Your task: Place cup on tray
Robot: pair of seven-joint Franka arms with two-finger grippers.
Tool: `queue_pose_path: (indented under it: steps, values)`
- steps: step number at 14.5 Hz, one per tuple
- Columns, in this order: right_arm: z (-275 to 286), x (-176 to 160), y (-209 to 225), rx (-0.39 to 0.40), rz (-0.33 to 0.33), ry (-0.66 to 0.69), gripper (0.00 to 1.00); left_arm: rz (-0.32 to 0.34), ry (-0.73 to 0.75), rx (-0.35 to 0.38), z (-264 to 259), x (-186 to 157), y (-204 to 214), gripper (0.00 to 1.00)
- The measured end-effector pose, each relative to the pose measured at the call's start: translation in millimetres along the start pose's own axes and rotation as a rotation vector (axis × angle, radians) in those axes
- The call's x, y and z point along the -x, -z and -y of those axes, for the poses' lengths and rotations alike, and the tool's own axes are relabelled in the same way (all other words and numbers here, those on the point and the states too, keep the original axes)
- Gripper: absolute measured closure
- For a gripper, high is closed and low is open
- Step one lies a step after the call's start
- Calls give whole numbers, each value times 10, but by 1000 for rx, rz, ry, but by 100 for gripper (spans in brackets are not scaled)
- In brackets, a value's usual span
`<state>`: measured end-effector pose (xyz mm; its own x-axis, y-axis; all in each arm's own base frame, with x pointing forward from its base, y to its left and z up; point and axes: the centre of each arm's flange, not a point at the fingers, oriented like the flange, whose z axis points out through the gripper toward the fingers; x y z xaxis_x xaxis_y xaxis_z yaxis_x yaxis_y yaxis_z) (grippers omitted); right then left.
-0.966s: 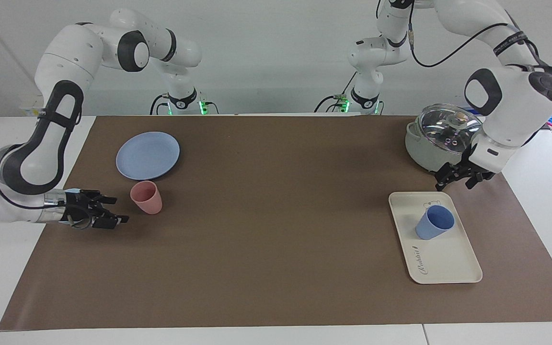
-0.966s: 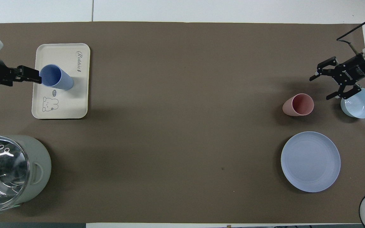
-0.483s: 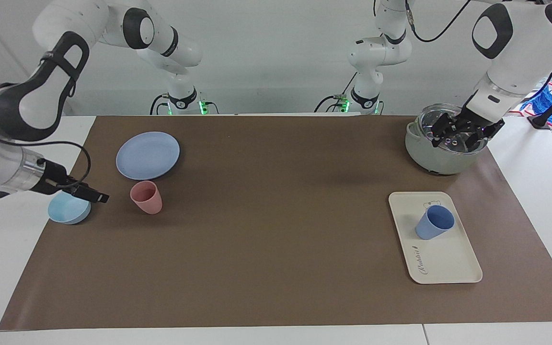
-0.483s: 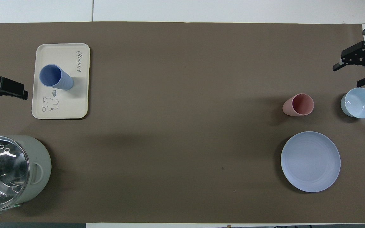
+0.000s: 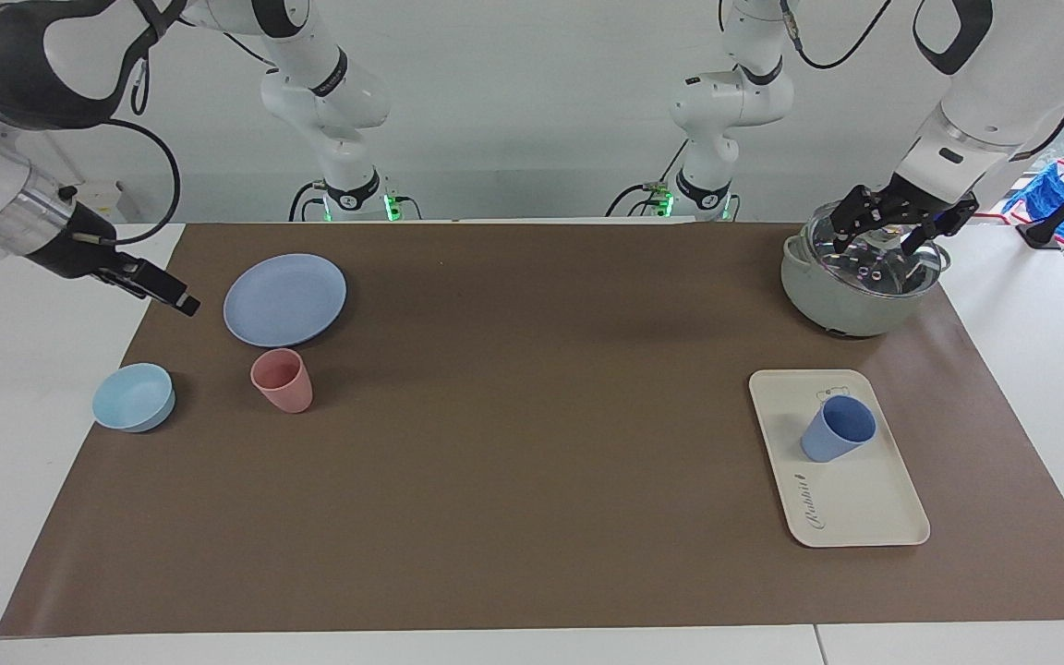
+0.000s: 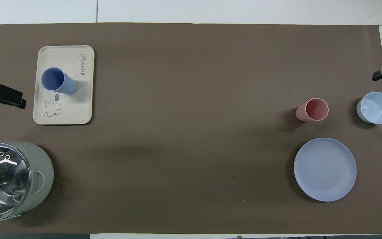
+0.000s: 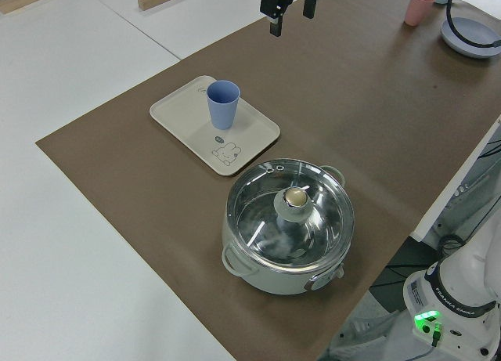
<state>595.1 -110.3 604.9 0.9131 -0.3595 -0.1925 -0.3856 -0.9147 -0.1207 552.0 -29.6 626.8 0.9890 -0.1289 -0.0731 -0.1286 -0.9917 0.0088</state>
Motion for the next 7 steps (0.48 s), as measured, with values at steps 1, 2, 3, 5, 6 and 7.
queue_pose_path:
  steps: [1,2,3,5,6,7]
  values:
    - [42,99,86,38,-14,44,0,-8,3,-1,1,-9,6,0]
    - [83,191,169,72,-30,78,0,-15,12,3,-2,-14,16,0]
    - [104,275,240,94,-41,97,0,-20,22,8,-4,-18,25,0]
    - [90,371,300,122,-43,132,0,-19,38,13,14,-14,14,0]
    - [51,389,293,145,-36,158,0,-15,46,14,41,-2,-7,0]
    - [9,413,250,166,-22,179,0,-15,53,15,79,10,-25,0]
